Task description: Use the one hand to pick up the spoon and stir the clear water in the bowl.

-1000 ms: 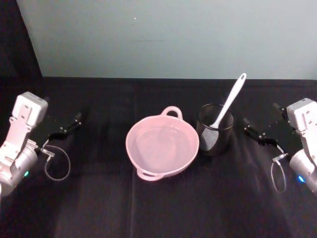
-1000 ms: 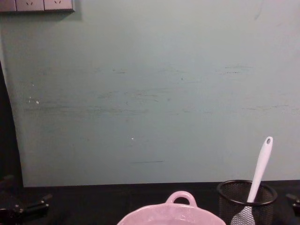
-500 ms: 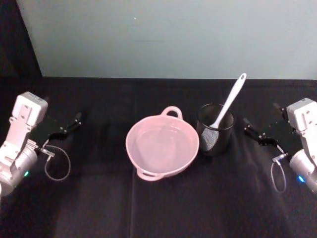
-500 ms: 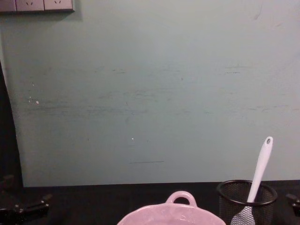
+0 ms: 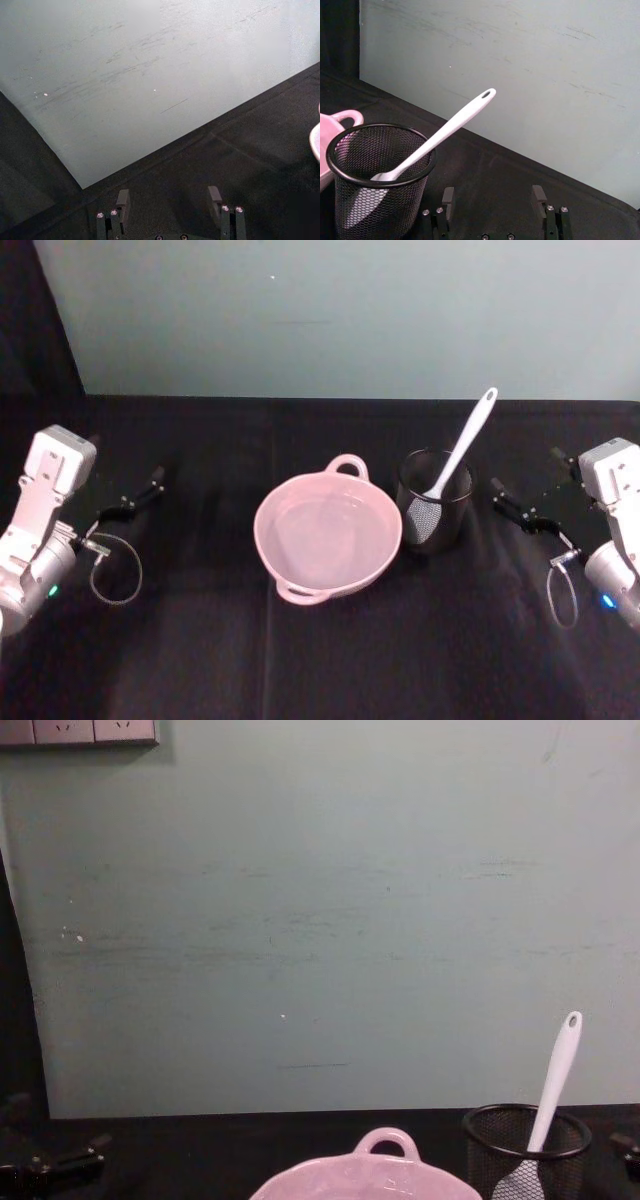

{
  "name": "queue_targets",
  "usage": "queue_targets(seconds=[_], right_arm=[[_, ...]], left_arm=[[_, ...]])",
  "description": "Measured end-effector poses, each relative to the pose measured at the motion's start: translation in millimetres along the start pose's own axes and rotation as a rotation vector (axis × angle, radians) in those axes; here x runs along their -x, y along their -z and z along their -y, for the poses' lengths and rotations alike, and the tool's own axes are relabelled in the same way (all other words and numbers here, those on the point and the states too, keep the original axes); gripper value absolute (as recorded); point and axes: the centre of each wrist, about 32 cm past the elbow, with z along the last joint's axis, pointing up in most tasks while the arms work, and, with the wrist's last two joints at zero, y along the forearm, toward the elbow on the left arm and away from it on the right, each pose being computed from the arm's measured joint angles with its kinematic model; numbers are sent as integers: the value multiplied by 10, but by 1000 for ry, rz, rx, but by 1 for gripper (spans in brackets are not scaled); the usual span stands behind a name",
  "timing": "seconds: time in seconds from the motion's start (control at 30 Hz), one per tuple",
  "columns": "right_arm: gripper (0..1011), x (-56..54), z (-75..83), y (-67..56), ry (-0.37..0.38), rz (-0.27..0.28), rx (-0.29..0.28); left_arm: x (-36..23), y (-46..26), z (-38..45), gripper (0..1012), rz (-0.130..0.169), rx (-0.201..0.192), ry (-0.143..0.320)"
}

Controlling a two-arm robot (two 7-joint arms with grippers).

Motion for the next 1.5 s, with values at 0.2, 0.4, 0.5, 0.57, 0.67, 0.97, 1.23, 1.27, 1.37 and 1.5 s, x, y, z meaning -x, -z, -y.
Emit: queue_targets(seconds=[0.2,0.4,0.5,0.57,0.67,0.97,1.23,1.27,1.37,1.5], right_arm=[[998,-18,94,-93,10,2,-20],[998,-126,242,-207,15,-64,-50],[998,-200,271,-267,-1,-134,-74],[998,-263,264,-325,-22,-206,-90],[998,-350,215,-412,-59,-307,-100],[998,-649,-108,-592,-220,-657,-28],[998,-758,-385,-657,-282,-785,61],[998,-760,-406,-659,-284,-790,70],[998,-748,-487,-663,-285,-800,101],[998,-717,-577,-658,-289,-803,123]], left_arm=[[0,0,0,1011,0,0,0],[0,0,0,1011,0,0,0],[0,0,0,1011,0,0,0],[0,0,0,1011,0,0,0],[0,0,0,1011,0,0,0],[0,0,0,1011,0,0,0],[0,0,0,1011,0,0,0],[0,0,0,1011,0,0,0],[0,0,0,1011,0,0,0],[0,0,0,1011,0,0,0]])
